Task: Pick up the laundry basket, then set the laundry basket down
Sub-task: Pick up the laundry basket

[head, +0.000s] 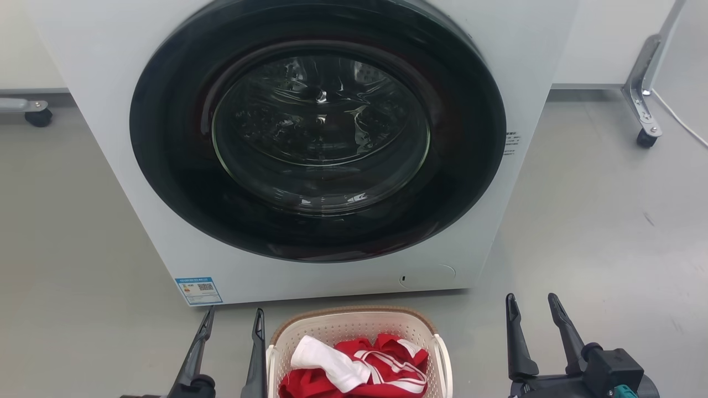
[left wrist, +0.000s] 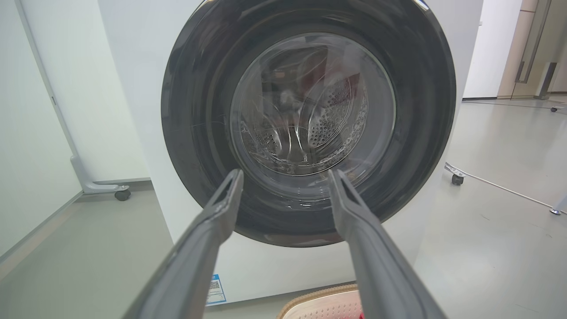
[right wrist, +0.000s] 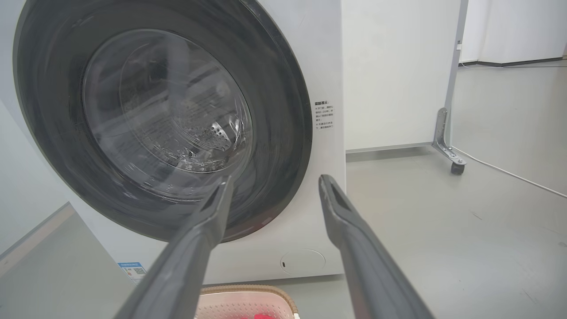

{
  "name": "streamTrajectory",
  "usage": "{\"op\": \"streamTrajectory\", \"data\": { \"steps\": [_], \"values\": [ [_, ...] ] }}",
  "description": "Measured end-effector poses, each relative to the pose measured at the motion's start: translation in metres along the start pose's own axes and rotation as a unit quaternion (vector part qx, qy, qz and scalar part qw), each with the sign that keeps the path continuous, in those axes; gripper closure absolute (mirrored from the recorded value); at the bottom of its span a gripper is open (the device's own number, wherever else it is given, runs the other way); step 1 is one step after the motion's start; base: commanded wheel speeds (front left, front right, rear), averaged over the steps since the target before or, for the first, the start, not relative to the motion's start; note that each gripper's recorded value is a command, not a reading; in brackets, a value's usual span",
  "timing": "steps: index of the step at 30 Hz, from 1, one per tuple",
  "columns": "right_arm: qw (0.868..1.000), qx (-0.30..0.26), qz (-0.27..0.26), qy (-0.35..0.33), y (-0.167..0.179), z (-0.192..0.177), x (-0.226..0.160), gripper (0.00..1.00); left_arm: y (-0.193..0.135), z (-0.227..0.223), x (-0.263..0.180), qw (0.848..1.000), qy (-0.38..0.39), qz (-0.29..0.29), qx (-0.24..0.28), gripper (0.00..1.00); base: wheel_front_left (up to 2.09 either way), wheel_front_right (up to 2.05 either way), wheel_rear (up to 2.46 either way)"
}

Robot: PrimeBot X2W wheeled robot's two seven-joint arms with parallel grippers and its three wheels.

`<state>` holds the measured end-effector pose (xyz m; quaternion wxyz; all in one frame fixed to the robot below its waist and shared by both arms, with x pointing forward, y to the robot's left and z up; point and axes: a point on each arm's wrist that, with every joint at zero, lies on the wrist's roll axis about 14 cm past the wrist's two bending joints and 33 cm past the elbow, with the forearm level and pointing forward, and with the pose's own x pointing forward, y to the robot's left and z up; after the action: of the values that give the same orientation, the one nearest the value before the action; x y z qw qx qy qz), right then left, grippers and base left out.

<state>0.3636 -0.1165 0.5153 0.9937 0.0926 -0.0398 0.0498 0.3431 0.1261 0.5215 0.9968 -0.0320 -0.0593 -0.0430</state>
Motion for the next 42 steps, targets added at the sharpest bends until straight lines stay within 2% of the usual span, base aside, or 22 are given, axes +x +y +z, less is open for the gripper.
{"op": "streamTrajectory", "data": {
  "steps": [11,17,24,30,42],
  "values": [
    [1.0,0.007,-0.002,0.019,-0.003,-0.013,0.004,0.0,-0.001,-0.009,0.008,1.0,0.013,-0.005,-0.006,0.0,0.0,0.0,0.0],
    [1.0,0.006,-0.001,0.024,-0.008,-0.02,0.027,0.0,-0.004,-0.021,0.03,1.0,0.025,-0.016,-0.01,0.0,0.0,0.0,0.0],
    [0.998,0.003,-0.017,0.064,-0.024,-0.053,0.054,0.0,0.0,-0.066,0.052,0.996,0.085,-0.018,-0.029,0.0,0.0,0.0,0.0],
    [0.994,0.002,-0.021,0.105,-0.03,-0.086,0.063,0.0,0.003,-0.101,0.063,0.991,0.129,-0.019,-0.032,0.0,0.0,0.0,0.0],
    [0.982,-0.002,-0.029,0.186,-0.043,-0.16,0.09,0.0,0.014,-0.183,0.083,0.973,0.228,-0.014,-0.033,0.0,0.0,0.0,0.0]
  ]
}}
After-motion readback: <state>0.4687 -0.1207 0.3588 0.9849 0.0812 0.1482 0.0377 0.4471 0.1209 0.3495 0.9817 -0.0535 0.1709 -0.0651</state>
